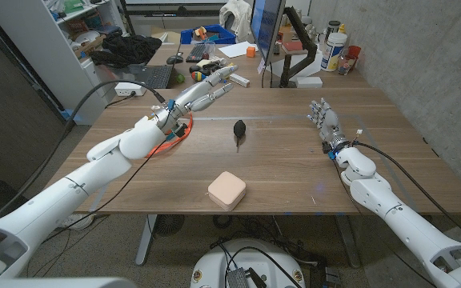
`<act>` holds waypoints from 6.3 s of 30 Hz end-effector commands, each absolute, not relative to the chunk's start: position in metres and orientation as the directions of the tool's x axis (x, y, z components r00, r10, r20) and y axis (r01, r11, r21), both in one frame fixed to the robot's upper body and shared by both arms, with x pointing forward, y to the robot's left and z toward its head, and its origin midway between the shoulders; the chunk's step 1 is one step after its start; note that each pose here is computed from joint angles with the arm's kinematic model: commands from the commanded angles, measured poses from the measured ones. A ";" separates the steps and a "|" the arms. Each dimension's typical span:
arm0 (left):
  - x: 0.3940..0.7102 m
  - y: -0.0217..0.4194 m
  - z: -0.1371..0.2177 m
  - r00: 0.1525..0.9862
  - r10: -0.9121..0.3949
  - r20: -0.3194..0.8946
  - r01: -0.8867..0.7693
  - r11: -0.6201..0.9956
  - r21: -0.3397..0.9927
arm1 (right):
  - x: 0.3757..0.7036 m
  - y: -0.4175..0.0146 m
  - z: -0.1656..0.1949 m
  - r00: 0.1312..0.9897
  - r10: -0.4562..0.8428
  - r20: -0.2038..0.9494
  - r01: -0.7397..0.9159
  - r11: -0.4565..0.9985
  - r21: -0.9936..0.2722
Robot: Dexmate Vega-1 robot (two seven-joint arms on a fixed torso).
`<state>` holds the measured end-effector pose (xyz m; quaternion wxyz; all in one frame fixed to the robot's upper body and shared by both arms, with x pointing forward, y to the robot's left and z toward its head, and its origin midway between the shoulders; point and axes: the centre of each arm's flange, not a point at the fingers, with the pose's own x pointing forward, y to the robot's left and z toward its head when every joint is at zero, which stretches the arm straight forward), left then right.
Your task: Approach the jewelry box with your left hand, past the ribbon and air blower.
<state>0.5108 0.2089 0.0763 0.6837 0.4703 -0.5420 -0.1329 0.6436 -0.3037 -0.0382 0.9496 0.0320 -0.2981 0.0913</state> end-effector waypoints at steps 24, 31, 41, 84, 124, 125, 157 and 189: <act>0.474 0.181 0.074 0.246 -0.808 0.535 -0.484 0.375 0.791 | 0.643 -0.303 -0.039 0.809 0.141 0.570 -0.180 0.984 0.013; 0.466 0.179 0.074 0.218 -0.824 0.522 -0.495 0.368 0.787 | 0.643 -0.302 -0.039 0.809 0.138 0.571 -0.178 0.984 0.014; 0.455 0.175 0.070 0.184 -0.849 0.496 -0.527 0.340 0.779 | 0.642 -0.299 -0.040 0.809 0.138 0.572 -0.178 0.984 0.014; 0.443 0.160 0.054 0.271 -0.919 0.287 -0.505 0.118 0.855 | 0.645 -0.296 -0.042 0.813 0.141 0.565 -0.180 0.984 0.014; 0.446 0.160 0.034 0.369 -0.914 0.170 -0.421 -0.001 0.907 | 0.644 -0.296 -0.044 0.815 0.142 0.562 -0.180 0.984 0.013; 0.446 0.160 0.033 0.371 -0.914 0.167 -0.417 -0.003 0.909 | 0.644 -0.295 -0.044 0.815 0.142 0.562 -0.180 0.984 0.013; 0.449 0.159 0.020 0.427 -0.901 0.081 -0.355 -0.084 0.931 | 0.644 -0.297 -0.046 0.817 0.141 0.560 -0.180 0.983 0.015; 0.455 0.165 0.006 0.469 -0.883 0.003 -0.292 -0.152 0.944 | 0.646 -0.293 -0.047 0.820 0.144 0.554 -0.181 0.983 0.012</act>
